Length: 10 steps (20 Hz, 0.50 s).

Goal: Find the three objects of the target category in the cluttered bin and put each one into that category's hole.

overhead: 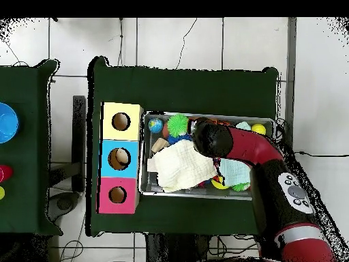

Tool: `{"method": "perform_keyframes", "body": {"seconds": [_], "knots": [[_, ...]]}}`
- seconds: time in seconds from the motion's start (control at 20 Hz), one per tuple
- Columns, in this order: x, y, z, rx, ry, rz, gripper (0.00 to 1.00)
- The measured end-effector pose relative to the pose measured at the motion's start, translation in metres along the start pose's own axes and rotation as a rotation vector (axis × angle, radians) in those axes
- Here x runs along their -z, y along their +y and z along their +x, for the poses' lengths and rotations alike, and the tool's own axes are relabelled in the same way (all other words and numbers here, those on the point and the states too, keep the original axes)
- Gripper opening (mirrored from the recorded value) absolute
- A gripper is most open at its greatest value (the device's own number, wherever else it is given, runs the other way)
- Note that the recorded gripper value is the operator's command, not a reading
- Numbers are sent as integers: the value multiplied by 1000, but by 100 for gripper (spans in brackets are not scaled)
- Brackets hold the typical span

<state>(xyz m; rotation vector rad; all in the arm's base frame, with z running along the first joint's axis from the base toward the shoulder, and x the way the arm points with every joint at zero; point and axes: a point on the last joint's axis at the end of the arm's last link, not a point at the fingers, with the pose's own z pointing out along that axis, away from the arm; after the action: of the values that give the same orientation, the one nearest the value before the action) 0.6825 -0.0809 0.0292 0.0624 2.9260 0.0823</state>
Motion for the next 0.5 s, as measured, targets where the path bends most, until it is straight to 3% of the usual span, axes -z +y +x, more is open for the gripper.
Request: {"method": "perform_keyframes", "body": {"seconds": [0.5], "knots": [[-4, 28, 18, 31, -49, -10, 100]]}}
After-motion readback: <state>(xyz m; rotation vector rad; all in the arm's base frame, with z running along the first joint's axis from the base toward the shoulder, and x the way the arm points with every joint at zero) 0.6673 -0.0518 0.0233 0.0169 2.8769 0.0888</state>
